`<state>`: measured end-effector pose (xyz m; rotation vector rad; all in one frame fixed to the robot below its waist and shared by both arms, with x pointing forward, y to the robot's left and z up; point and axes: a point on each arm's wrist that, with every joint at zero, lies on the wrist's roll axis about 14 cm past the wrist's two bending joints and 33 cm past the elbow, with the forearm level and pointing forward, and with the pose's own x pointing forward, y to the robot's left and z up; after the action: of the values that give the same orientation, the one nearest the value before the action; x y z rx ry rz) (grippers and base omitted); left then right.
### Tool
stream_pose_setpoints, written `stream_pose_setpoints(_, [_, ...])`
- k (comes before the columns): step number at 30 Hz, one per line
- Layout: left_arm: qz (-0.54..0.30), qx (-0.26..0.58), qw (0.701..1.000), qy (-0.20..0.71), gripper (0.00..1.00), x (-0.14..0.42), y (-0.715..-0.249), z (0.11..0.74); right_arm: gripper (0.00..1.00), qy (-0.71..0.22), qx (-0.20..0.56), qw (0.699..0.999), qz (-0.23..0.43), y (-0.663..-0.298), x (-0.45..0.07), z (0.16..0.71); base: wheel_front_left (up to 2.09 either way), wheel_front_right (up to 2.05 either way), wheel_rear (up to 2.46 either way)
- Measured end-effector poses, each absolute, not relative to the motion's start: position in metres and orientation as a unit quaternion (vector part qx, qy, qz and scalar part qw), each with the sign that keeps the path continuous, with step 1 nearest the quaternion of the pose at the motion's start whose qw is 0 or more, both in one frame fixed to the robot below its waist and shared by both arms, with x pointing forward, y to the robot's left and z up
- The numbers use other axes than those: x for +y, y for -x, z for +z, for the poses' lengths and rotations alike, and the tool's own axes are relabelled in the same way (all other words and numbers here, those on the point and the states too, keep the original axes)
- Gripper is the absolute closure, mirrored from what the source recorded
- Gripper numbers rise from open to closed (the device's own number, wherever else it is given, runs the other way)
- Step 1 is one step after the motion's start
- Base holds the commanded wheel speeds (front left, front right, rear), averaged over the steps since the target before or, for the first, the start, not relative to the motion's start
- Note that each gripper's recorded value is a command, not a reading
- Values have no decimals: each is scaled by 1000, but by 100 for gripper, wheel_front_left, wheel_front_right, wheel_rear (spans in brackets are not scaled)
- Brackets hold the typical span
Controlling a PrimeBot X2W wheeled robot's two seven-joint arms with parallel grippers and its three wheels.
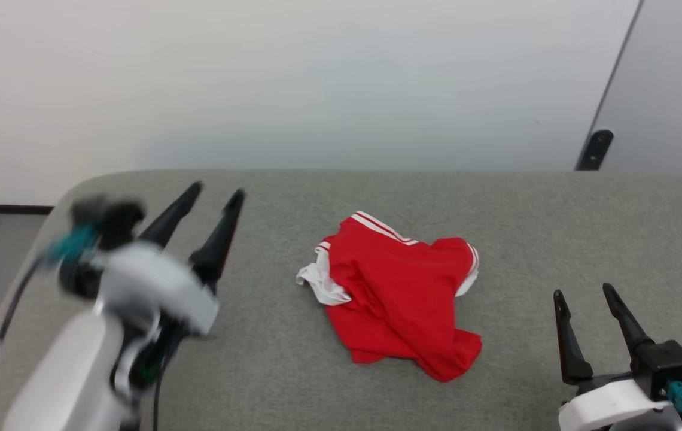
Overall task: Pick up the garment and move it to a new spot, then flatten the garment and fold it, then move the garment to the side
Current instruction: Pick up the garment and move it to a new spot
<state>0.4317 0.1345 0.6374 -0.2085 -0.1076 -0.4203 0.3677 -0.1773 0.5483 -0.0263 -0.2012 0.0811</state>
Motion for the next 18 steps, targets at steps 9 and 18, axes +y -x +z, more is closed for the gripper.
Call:
stream_pose_setpoints(9, [-99, -129, 979, 124, 0, 186, -375, 600, 0, 20, -104, 993, 56, -360, -167, 549, 0, 0, 0])
stream_pose_setpoints(18, [-44, -129, 981, 139, 0, 203, -338, 573, 0, 25, -94, 994, 57, -352, -167, 541, 0, 0, 0])
